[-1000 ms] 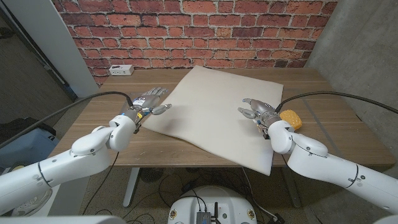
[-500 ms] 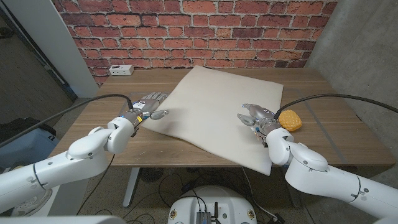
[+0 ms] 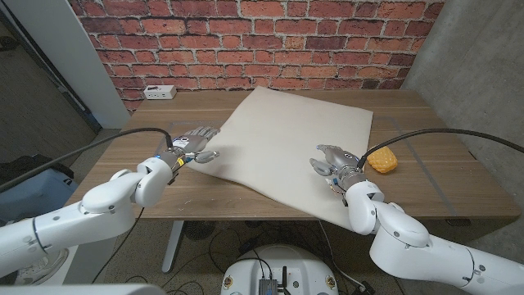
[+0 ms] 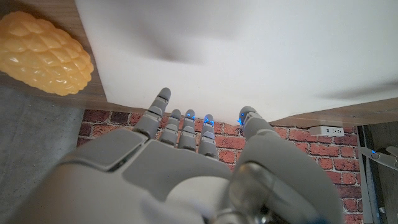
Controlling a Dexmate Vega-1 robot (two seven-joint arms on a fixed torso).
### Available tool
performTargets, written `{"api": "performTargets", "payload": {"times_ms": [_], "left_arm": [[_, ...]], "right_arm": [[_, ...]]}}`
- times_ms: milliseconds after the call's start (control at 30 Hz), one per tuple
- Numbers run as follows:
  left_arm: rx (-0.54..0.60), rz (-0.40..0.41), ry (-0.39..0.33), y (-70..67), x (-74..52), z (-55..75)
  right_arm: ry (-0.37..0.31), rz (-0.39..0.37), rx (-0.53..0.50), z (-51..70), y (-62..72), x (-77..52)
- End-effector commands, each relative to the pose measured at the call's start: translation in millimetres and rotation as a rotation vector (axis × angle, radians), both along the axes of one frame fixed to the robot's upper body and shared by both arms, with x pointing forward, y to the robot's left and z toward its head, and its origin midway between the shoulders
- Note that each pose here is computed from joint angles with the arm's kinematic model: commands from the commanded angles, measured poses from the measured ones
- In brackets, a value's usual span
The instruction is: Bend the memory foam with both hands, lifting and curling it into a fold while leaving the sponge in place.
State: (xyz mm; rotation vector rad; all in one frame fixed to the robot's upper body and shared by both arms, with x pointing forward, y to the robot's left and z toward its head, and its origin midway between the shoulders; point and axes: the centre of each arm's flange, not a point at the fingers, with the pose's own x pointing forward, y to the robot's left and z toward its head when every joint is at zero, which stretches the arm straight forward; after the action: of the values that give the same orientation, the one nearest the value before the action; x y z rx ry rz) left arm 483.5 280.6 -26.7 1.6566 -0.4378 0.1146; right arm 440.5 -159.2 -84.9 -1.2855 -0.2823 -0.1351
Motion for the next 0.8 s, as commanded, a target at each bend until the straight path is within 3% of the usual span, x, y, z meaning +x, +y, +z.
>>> {"api": "performTargets", "payload": {"times_ms": [33, 800], "left_arm": [[0.047, 0.015, 0.000, 6.4, -6.8, -3.5], [0.151, 0.047, 0.023, 15.0, -9.2, -12.5]], "right_arm": [[0.010, -0.034, -0.002, -13.1, 10.3, -22.7], [0.047, -0.079, 0.021, -43.3, 25.9, -59.3]]}}
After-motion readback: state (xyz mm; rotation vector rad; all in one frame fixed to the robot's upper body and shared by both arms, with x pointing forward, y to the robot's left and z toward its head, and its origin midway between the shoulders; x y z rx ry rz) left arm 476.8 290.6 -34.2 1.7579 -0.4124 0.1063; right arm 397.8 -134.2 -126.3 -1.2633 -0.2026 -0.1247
